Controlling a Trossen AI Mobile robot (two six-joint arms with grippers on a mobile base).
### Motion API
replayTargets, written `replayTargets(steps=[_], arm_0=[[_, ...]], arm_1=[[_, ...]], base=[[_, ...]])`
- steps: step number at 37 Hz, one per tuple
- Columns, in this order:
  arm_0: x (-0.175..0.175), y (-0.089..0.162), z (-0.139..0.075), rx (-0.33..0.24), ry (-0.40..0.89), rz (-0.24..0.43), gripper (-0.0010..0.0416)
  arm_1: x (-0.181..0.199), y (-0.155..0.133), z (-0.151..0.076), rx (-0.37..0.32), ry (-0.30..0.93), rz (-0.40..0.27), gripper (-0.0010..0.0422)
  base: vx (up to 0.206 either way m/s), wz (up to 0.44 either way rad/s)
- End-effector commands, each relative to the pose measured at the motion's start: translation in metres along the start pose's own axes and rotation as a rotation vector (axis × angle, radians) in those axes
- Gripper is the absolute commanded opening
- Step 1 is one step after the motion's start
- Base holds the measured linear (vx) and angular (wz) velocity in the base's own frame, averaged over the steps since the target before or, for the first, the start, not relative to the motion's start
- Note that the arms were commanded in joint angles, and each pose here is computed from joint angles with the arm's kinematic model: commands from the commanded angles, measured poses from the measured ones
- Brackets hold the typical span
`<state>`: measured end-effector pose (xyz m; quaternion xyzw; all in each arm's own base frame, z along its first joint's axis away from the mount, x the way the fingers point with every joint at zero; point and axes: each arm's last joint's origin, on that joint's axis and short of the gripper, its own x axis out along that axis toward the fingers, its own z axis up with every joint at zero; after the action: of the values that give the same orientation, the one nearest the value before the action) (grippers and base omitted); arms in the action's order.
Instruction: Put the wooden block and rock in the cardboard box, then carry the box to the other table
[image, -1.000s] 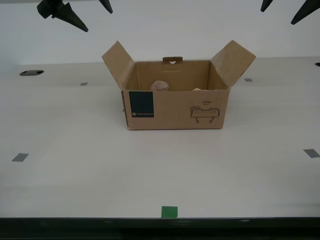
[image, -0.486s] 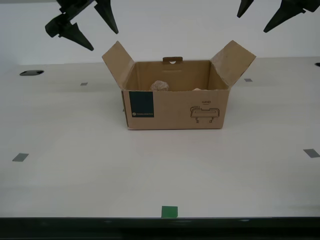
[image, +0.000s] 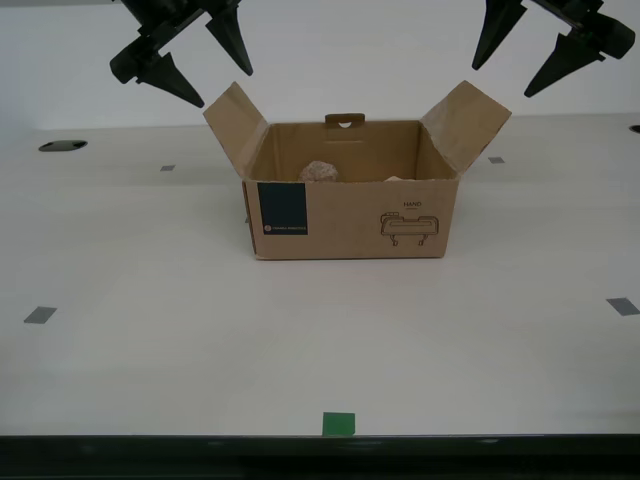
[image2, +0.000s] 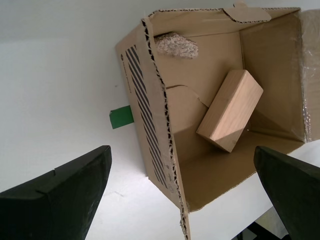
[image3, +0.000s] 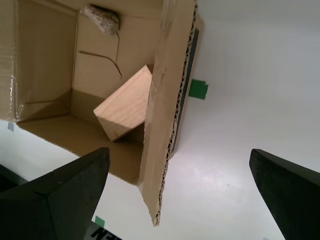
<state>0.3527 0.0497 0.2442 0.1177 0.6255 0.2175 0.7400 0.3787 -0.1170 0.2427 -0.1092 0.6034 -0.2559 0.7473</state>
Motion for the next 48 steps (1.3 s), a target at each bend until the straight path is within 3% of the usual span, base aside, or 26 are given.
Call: replayTargets(steps=[1, 16, 27, 36, 48], arm_0=[[0.005, 0.0, -0.004, 0.004, 0.019, 0.038, 0.039], [0.011, 0.004, 0.002, -0.034, -0.038, 0.058, 0.039], [0.03, -0.002, 0.007, -0.013, -0.005, 0.069, 0.0389], [0.045, -0.003, 0.013, -0.028, -0.006, 0.072, 0.039], [0.072, -0.01, 0.018, -0.018, 0.03, 0.075, 0.0389]], arm_1=[[0.0, 0.0, 0.001, 0.006, -0.007, -0.003, 0.0389], [0.002, -0.001, 0.001, -0.028, -0.017, -0.005, 0.0389], [0.029, 0.011, 0.001, -0.056, 0.031, -0.001, 0.0389], [0.058, 0.015, 0.003, -0.031, 0.062, -0.003, 0.0389], [0.062, 0.01, 0.007, -0.017, 0.026, -0.011, 0.0389]], base=[[0.0, 0.0], [0.0, 0.0], [0.0, 0.0], [0.0, 0.0], [0.0, 0.0]])
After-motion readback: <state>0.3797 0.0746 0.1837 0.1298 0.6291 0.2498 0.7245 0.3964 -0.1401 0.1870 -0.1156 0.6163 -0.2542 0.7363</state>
